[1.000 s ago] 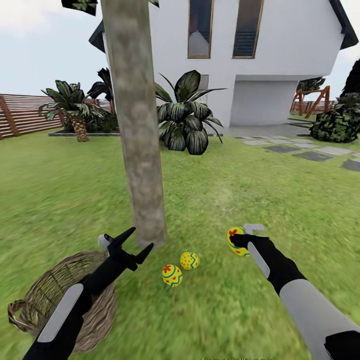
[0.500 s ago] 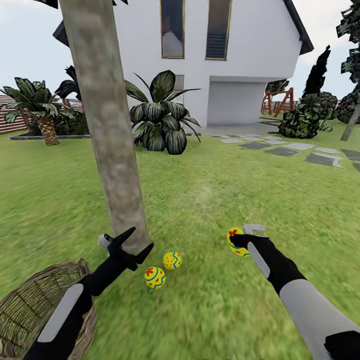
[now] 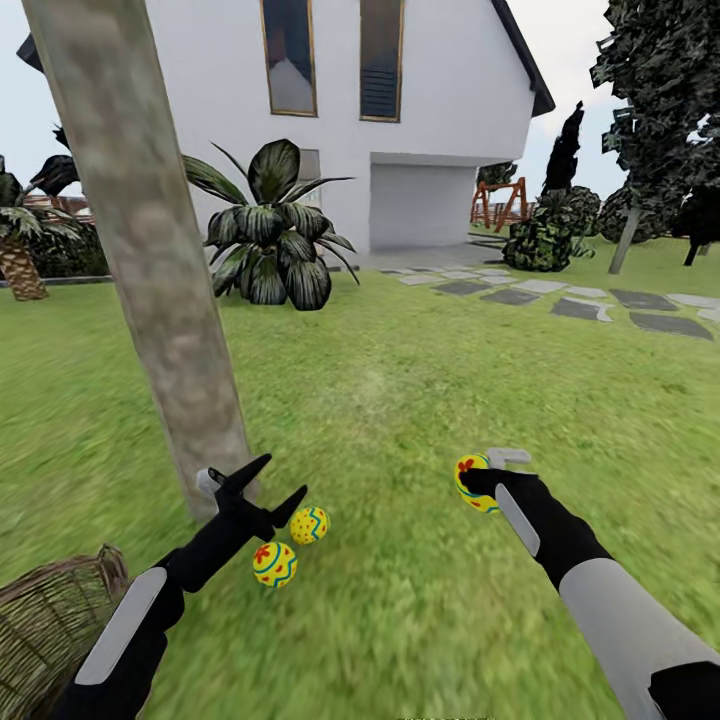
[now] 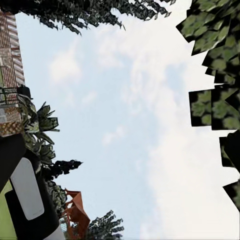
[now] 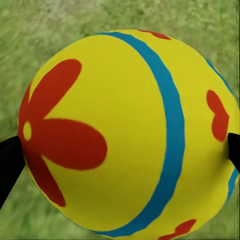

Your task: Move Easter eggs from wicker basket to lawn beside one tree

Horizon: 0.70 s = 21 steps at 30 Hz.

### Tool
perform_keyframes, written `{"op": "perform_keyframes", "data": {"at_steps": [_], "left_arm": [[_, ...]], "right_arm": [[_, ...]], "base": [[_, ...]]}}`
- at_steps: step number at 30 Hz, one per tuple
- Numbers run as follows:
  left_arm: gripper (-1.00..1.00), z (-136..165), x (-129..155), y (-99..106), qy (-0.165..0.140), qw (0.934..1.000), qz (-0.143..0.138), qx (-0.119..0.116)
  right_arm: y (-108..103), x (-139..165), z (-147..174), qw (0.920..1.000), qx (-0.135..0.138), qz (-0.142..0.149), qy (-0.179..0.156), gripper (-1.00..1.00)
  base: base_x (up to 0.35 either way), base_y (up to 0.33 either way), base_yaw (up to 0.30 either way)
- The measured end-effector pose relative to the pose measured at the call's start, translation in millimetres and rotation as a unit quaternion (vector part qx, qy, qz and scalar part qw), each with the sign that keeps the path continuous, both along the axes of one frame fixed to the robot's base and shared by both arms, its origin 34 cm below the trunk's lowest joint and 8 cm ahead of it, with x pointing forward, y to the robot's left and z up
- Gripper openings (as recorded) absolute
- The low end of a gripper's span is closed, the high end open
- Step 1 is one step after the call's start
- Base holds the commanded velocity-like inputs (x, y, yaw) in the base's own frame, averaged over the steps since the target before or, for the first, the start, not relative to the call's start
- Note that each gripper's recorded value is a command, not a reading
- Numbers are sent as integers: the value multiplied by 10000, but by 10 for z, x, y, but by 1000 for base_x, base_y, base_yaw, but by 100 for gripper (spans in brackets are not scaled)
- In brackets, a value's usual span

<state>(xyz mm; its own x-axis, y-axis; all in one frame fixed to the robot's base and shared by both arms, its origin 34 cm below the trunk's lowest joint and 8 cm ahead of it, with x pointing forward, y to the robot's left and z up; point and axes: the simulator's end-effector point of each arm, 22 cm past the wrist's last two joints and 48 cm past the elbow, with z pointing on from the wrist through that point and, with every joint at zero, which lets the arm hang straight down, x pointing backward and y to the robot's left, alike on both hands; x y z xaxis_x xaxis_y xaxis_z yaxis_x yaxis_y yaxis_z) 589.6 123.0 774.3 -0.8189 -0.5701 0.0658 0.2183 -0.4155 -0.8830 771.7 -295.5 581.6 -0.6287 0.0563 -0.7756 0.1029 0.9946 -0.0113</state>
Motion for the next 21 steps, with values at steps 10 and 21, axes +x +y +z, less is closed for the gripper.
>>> {"op": "perform_keyframes", "data": {"at_steps": [10,21], "left_arm": [[100,9,-4,0,-9,10000,0,-1],[100,12,-4,2,-13,10000,3,1]], "right_arm": [[5,2,18,10000,8,13,-14,-100],[8,5,23,10000,8,14,-21,-100]], "base": [[0,0,-286],[0,0,-35]]}}
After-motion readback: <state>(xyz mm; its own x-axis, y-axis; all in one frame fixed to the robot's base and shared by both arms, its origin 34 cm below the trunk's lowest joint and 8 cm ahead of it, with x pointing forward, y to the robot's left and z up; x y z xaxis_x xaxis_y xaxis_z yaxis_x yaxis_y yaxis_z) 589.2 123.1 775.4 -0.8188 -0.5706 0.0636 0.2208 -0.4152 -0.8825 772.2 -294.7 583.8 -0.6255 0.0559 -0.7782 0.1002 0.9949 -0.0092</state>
